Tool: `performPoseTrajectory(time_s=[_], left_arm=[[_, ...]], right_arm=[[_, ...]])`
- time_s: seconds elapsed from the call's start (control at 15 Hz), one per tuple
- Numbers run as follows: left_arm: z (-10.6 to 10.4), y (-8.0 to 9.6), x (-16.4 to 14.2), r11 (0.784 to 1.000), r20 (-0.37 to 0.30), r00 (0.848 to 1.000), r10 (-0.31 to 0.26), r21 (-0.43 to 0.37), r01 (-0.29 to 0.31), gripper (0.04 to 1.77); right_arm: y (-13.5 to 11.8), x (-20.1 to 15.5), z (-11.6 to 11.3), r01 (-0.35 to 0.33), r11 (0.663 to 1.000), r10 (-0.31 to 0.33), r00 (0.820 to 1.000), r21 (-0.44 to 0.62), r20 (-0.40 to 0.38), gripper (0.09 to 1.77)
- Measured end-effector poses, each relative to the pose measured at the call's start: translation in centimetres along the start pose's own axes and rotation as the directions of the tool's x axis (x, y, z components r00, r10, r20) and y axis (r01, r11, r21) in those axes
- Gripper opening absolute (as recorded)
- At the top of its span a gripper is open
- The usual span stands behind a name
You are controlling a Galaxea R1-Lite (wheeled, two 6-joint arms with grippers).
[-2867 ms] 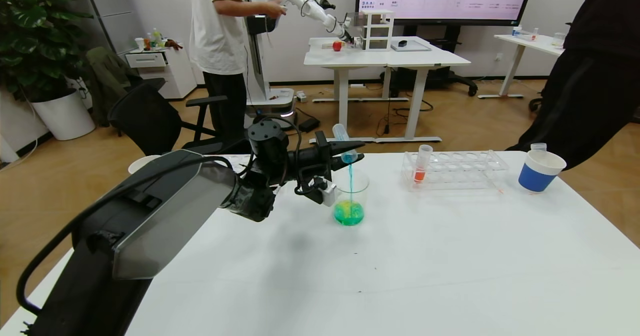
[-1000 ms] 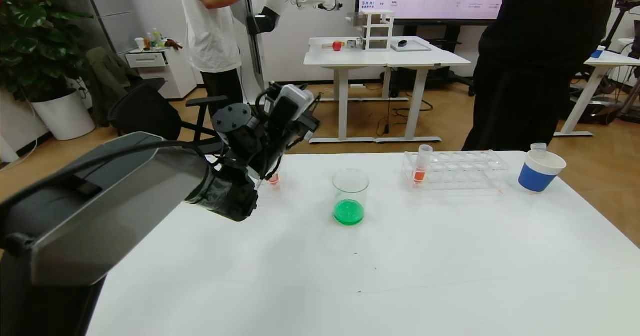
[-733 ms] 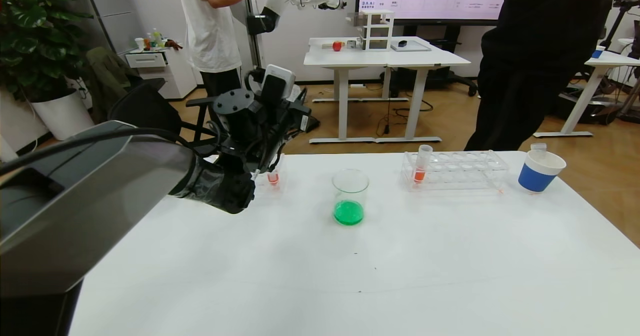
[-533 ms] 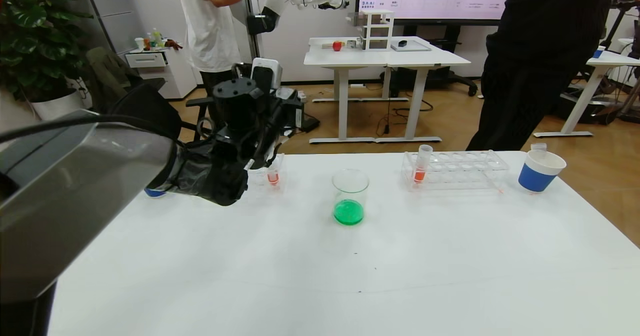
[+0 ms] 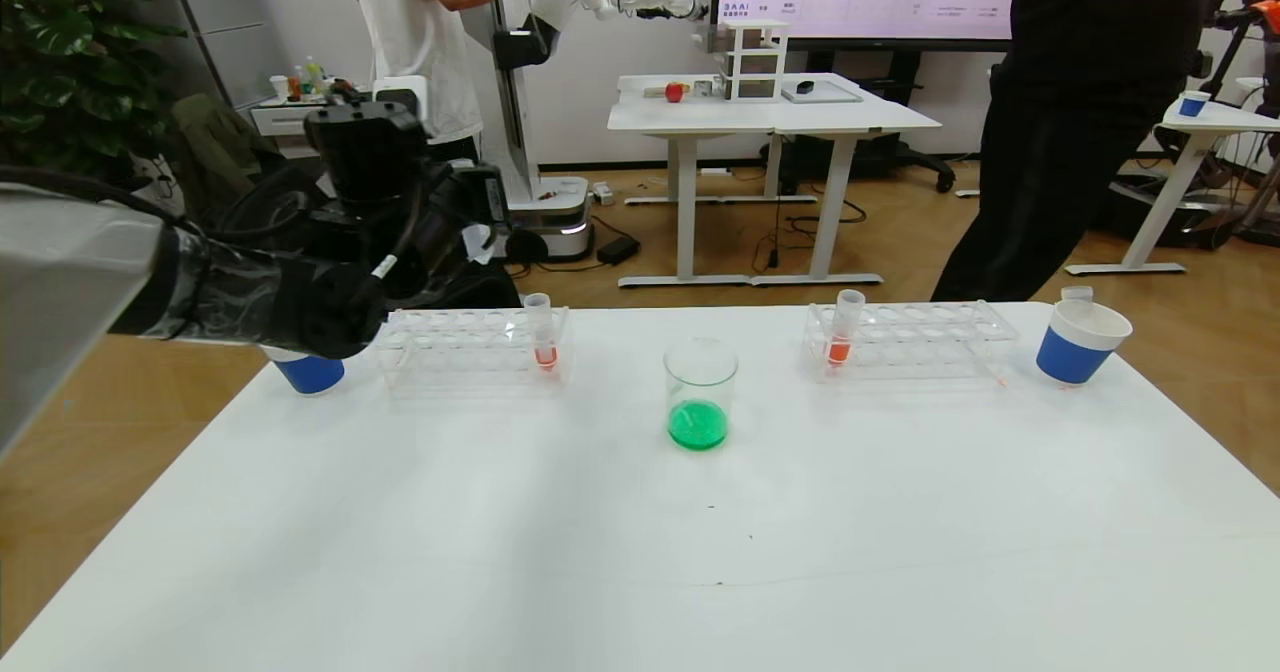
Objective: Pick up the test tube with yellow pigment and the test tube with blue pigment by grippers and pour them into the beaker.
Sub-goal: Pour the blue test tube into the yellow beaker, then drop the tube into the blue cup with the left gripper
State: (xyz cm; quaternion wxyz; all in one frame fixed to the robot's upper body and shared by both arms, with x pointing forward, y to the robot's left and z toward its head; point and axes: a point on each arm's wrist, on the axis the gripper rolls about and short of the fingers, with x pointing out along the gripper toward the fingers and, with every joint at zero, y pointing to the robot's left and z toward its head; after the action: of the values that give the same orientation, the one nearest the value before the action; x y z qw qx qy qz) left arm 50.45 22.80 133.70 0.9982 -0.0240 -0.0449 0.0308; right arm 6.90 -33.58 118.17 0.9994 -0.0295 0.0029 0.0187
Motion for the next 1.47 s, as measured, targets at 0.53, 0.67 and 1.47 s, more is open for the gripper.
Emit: performPoseTrajectory(time_s=[0.53,0.67,1.47], left_arm=[[-1.0,13.8,0.3,0.981,-0.014,0.982,0.19,0.035,-0.189,0.52],[-1.5,15.8,0.4,0.974,-0.026,0.975,0.222,0.04,-0.221,0.52],[-7.7,20.3,3.4,0.948,-0.02,0.948,0.317,0.045,-0.316,0.52]], right_arm=[[0.0,0.0,0.0,0.0,1.0,0.0,1.0,0.0,0.0,1.74],[0.0,0.0,0.0,0.0,1.0,0.0,1.0,0.0,0.0,1.74],[0.0,0.0,0.0,0.0,1.0,0.0,1.0,0.0,0.0,1.74]])
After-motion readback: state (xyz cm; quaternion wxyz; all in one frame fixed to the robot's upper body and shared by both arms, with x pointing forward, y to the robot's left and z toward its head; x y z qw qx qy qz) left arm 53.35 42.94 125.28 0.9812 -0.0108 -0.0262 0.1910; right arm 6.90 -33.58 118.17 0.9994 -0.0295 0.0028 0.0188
